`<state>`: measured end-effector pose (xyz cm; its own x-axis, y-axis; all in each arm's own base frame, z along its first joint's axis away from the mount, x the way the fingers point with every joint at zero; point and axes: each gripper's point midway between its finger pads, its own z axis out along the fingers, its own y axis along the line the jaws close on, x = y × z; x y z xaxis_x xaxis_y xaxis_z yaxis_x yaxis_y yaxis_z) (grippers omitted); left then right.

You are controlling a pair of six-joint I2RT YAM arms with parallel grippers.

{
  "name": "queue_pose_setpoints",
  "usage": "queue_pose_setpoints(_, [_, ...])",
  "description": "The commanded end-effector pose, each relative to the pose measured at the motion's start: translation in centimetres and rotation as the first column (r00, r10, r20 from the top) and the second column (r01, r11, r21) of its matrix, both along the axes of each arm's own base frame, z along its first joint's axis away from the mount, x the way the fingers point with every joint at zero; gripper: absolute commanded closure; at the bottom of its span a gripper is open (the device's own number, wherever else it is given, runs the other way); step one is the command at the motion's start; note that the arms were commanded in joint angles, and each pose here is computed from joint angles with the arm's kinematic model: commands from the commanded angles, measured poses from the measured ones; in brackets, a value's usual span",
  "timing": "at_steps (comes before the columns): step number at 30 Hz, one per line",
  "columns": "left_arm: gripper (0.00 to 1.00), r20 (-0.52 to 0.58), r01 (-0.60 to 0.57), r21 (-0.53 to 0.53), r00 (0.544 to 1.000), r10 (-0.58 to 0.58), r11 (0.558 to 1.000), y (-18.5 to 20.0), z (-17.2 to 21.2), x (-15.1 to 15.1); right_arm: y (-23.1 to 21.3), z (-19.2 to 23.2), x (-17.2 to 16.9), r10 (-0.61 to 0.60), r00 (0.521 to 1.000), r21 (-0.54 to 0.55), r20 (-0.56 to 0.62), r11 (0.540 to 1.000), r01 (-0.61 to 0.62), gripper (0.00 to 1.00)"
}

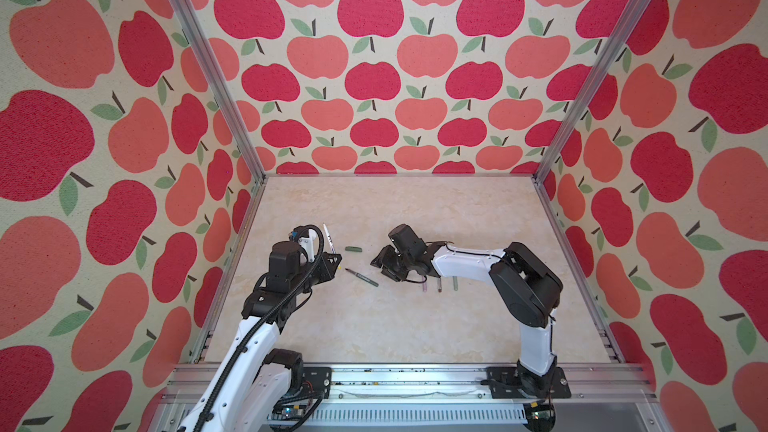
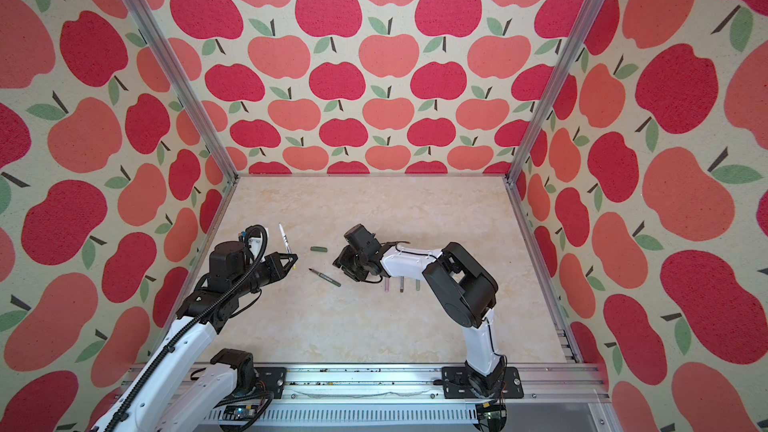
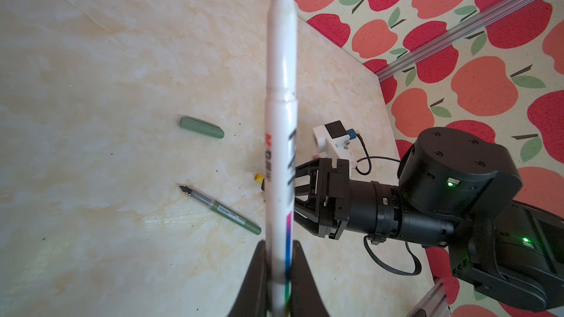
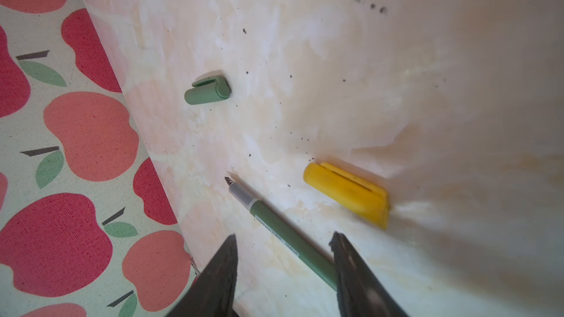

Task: Insert the pens into the pen caps
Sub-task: 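Open the right gripper and lower it to the yellow cap on the table, then grasp the yellow cap upright with the right gripper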

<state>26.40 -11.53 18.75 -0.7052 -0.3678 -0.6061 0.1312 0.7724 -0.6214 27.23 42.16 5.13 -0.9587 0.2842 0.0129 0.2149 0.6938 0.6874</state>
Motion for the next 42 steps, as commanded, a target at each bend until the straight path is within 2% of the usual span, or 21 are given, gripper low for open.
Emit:
queue_pose_setpoints(1, [1.0, 0.017, 0.015, 0.002, 1.0, -0.015, 1.0, -0.1, 0.0, 0.2, -0.1, -0.8, 1.1, -0.031, 0.999, 0.012, -0.04, 0.999, 0.031, 0.48])
queue_pose_setpoints(10, [1.0, 0.029, 0.012, 0.005, 1.0, -0.012, 1.0, 0.1, 0.2, 0.1, -1.4, -2.2, 2.3, -0.055, 0.998, -0.027, -0.036, 0.998, 0.054, 0.47])
queue_pose_setpoints(19, [1.0, 0.034, 0.009, 0.002, 0.999, -0.009, 1.0, 0.2, 0.3, 0.1, -2.1, -4.1, 3.5, 0.051, 0.998, -0.198, 0.045, 0.979, -0.041, 0.53])
queue_pose_setpoints(25, [1.0, 0.039, 0.009, 0.001, 0.999, -0.009, 1.0, 0.3, 0.4, 0.0, -2.5, -5.2, 3.6, 0.157, 0.985, -0.337, 0.074, 0.934, -0.123, 0.62])
queue_pose_setpoints(30, [1.0, 0.041, 0.012, -0.002, 0.999, -0.012, 1.0, 0.3, 0.4, -0.1, -2.7, -5.8, 3.5, 0.277, 0.956, -0.472, 0.092, 0.858, -0.203, 0.67])
queue_pose_setpoints(35, [1.0, 0.04, 0.017, -0.008, 0.999, -0.017, 1.0, 0.2, 0.5, -0.2, -2.4, -6.6, 3.3, 0.354, 0.932, -0.538, 0.083, 0.803, -0.257, 0.74])
queue_pose_setpoints(42, [1.0, 0.044, 0.017, -0.009, 0.999, -0.016, 1.0, 0.2, 0.7, -0.3, -2.5, -8.0, 3.0, 0.386, 0.92, -0.568, 0.058, 0.771, -0.288, 0.85])
